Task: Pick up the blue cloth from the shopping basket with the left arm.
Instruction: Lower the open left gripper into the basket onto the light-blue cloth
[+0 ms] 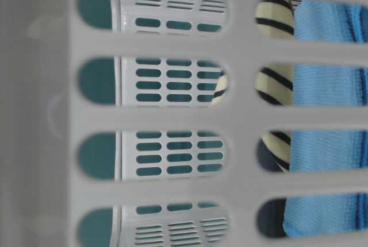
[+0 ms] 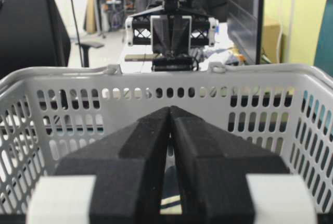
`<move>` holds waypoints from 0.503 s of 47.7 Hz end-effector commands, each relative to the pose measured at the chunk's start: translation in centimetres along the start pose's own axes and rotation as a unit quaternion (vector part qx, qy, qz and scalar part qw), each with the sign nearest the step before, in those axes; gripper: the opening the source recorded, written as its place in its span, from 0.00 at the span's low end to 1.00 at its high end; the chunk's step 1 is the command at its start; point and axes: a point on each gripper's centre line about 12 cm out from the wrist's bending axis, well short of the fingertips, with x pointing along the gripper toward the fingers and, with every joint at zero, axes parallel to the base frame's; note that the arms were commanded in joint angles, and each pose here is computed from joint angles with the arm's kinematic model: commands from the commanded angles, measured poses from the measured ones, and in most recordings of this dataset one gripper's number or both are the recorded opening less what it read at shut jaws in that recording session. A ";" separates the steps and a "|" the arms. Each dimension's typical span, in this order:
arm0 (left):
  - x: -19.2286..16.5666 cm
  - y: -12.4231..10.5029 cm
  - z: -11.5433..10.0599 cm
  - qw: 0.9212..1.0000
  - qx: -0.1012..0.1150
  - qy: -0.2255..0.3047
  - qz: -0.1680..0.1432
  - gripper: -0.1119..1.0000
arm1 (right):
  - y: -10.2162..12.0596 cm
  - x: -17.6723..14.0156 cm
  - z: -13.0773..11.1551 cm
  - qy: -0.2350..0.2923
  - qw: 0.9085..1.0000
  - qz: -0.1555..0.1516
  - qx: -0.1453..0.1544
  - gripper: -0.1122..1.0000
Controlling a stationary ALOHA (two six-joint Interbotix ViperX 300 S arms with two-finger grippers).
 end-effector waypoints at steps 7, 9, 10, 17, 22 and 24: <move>1.7 -0.1 3.3 0.999 0.009 0.046 -0.004 0.10 | -0.1 0.1 0.0 0.008 1.000 -0.003 0.016 0.10; 2.1 -0.2 4.2 0.998 0.010 0.061 -0.005 0.10 | -0.1 0.1 0.0 0.012 1.000 -0.003 0.020 0.10; 2.3 -0.2 4.7 0.998 0.012 0.067 -0.006 0.10 | -0.1 0.2 0.0 0.015 1.000 -0.003 0.022 0.10; 4.3 -0.6 6.9 0.993 0.014 0.121 -0.011 0.10 | -0.1 0.3 0.3 0.037 0.999 -0.003 0.031 0.10; 6.3 -1.2 8.0 0.985 0.017 0.167 -0.022 0.10 | -0.1 0.4 0.5 0.053 0.998 -0.004 0.033 0.12; 7.0 -1.4 8.3 0.983 0.018 0.183 -0.026 0.10 | 0.0 0.4 0.4 0.059 0.998 -0.004 0.033 0.15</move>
